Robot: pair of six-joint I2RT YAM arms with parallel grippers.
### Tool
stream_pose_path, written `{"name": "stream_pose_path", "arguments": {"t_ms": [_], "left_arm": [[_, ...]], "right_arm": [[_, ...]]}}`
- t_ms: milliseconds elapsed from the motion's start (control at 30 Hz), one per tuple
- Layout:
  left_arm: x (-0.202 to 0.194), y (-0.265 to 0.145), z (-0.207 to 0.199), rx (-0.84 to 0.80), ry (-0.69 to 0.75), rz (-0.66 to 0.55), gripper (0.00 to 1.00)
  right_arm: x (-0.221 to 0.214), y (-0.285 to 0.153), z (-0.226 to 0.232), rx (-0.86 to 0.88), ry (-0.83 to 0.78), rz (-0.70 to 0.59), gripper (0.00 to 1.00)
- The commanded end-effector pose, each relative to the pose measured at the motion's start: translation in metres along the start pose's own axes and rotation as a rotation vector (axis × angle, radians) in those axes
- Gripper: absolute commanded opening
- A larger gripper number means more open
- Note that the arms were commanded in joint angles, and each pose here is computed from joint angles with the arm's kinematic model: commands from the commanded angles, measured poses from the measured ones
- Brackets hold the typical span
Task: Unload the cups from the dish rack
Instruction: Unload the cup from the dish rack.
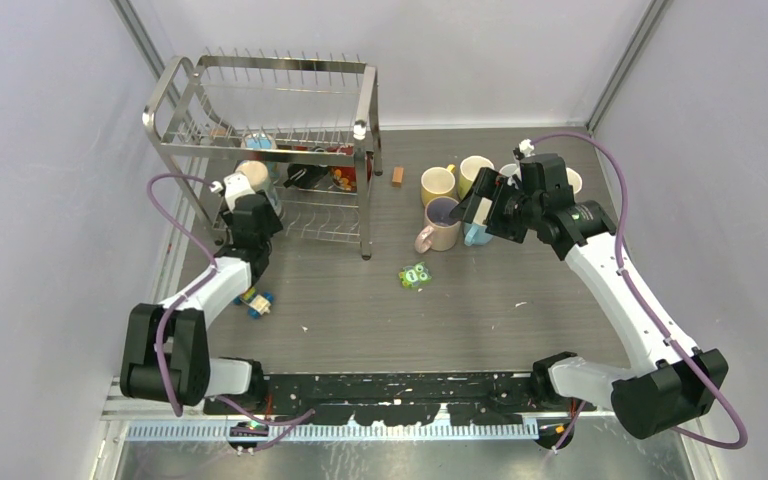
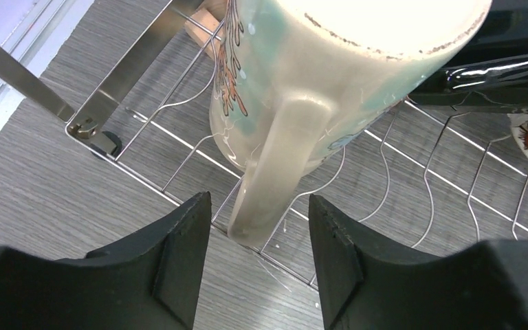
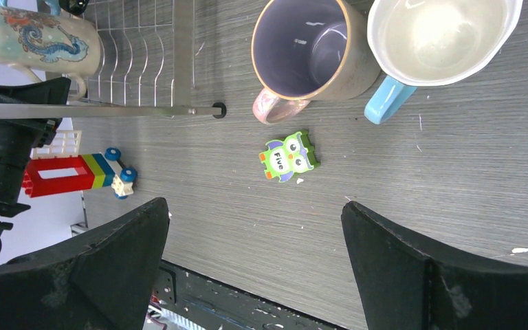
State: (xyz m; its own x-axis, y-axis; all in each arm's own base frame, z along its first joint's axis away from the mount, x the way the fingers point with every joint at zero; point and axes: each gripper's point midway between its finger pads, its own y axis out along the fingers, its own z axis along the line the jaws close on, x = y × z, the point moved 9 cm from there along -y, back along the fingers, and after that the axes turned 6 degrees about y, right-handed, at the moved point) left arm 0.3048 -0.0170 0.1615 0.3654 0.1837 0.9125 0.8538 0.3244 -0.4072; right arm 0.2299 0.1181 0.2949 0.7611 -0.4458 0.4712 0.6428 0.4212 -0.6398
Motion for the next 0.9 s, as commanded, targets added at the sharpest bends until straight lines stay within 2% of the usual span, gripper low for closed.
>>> {"name": "stream_pose_path", "arguments": {"t_ms": [0, 100, 467, 633, 800, 867], "left_arm": [[0.022, 0.011, -0.005, -0.012, -0.028, -0.074, 0.55], [0.02, 0.018, -0.005, -0.01, -0.029, -0.071, 0.54], [0.018, 0.032, -0.007, 0.009, -0.033, -0.063, 0.4], [0.02, 0.037, -0.01, -0.013, -0.029, -0.063, 0.27], [0.022, 0.037, -0.013, -0.04, -0.027, -0.068, 0.05], [0.023, 0.036, -0.013, -0.048, -0.03, -0.074, 0.0]], "right_arm": [[0.002, -0.002, 0.007, 0.046, -0.008, -0.017, 1.0], [0.002, 0.0, 0.007, 0.046, -0.008, -0.009, 1.0], [0.003, 0.003, 0.007, 0.039, -0.013, -0.003, 1.0], [0.002, 0.005, 0.006, 0.031, -0.013, 0.001, 1.0], [0.002, 0.005, 0.006, 0.026, -0.015, -0.001, 1.0], [0.002, 0.005, 0.006, 0.023, -0.017, 0.001, 1.0]]}}
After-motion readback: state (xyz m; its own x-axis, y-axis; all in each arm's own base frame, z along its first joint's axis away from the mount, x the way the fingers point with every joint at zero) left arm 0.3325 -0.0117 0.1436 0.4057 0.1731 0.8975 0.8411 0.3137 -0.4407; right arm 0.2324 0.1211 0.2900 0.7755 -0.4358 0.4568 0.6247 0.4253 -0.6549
